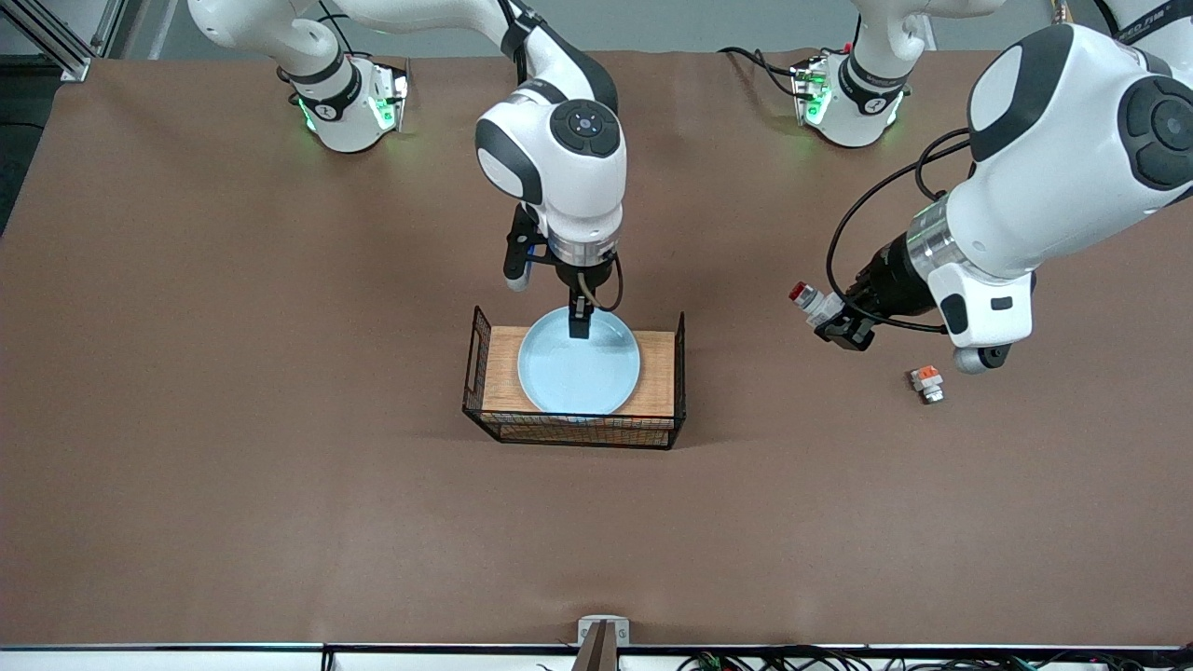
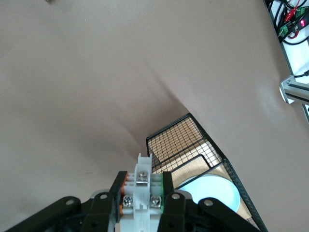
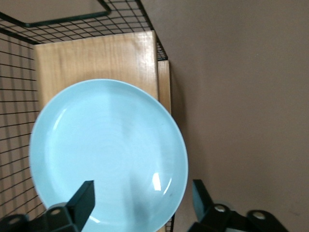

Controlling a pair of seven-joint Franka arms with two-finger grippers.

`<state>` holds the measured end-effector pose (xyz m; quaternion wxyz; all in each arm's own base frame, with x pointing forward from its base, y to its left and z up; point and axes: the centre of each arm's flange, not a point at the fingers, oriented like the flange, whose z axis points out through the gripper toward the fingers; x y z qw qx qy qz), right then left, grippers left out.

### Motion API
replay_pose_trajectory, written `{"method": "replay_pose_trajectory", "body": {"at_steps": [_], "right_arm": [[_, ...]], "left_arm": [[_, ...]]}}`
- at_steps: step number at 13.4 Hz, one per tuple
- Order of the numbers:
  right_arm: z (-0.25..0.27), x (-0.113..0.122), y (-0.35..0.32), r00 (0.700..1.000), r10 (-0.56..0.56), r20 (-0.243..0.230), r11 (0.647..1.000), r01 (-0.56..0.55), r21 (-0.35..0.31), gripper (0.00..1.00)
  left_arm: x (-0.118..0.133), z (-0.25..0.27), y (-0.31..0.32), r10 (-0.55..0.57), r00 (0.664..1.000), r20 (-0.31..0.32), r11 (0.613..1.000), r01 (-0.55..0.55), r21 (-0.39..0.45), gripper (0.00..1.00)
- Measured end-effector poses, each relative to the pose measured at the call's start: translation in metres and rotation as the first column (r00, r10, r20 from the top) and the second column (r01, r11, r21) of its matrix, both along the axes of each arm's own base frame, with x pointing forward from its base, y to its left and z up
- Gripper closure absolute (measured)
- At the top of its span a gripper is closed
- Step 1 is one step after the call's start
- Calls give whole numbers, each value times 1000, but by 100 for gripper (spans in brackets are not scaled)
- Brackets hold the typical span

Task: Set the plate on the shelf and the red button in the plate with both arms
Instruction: 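Open the right gripper to release the plate and raise it, then withdraw the right gripper while the left gripper carries the button over the plate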

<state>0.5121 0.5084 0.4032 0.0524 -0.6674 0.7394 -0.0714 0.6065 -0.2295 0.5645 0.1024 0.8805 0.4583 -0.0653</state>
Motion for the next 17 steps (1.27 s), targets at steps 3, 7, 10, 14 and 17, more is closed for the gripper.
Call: {"method": "replay_pose_trajectory", "body": {"at_steps": [3, 7, 10, 14, 17], "right_arm": [[25, 18, -16, 998, 46, -45, 999, -46, 16, 0], [77, 55, -80, 913, 357, -198, 933, -358, 31, 0], [122, 76, -156, 756, 603, -255, 790, -610, 59, 0], [173, 94, -296, 474, 832, -287, 530, -832, 164, 0], [195, 103, -411, 250, 941, -227, 300, -928, 222, 0]], "left_arm": [[-8, 0, -21, 37, 999, -14, 999, -37, 11, 67], [-20, -9, -71, 149, 989, -2, 988, -149, 35, 67], [-25, -27, -116, 265, 964, 11, 964, -265, 20, 67], [-35, -51, -169, 438, 899, -21, 899, -438, -7, 67], [-39, -80, -205, 537, 843, -6, 843, -537, 44, 67]]}}
